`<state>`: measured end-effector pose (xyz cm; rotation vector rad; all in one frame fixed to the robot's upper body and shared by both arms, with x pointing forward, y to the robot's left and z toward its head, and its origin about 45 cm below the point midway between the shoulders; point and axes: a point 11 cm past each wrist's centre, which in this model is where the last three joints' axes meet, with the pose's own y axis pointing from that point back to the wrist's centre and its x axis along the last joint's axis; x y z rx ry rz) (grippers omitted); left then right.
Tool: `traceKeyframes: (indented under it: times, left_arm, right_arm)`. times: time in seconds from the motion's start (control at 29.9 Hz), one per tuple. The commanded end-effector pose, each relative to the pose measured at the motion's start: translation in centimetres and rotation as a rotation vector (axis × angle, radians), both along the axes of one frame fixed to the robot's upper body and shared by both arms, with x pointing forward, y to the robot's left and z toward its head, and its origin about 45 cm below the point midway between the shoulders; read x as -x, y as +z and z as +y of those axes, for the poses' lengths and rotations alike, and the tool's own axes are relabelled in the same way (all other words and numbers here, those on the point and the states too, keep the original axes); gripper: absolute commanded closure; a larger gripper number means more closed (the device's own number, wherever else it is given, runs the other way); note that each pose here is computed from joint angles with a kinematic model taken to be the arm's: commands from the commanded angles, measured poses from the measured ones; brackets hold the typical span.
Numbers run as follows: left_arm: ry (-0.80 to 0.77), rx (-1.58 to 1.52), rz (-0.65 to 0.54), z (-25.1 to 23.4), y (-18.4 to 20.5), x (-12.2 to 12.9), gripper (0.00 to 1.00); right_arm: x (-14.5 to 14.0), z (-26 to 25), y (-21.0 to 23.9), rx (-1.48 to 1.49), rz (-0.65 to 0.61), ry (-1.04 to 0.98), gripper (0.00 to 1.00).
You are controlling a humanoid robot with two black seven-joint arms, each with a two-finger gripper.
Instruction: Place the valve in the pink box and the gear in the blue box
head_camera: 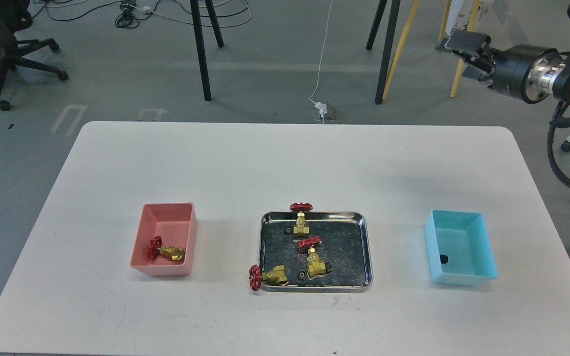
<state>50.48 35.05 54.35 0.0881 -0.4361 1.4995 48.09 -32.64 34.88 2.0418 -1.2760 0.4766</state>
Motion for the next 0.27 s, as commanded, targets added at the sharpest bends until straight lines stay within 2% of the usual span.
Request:
traceKeyframes:
  times: [0.0,0.1,0.23]
  left_arm:
    - [-0.024,-0.004,0.046,-2.4,-1.8,-1.4,0.00]
    - [-0.046,0.009,0.103,-4.6,-4.3,-2.7,0.00]
    - [-0.029,-0.024,0.197,-5.8,-8.4,-4.1,0.00]
  right_arm:
    - [-4.3,-1.7,-0.1,-0.203,-0.045,-0.293,0.07]
    - [-6.8,-0.1,-0.8,-0.335,-0.048,-0.493,0.03]
    - [-7.4,1.2,-0.5,-0.359,-0.051,-0.537,0.01]
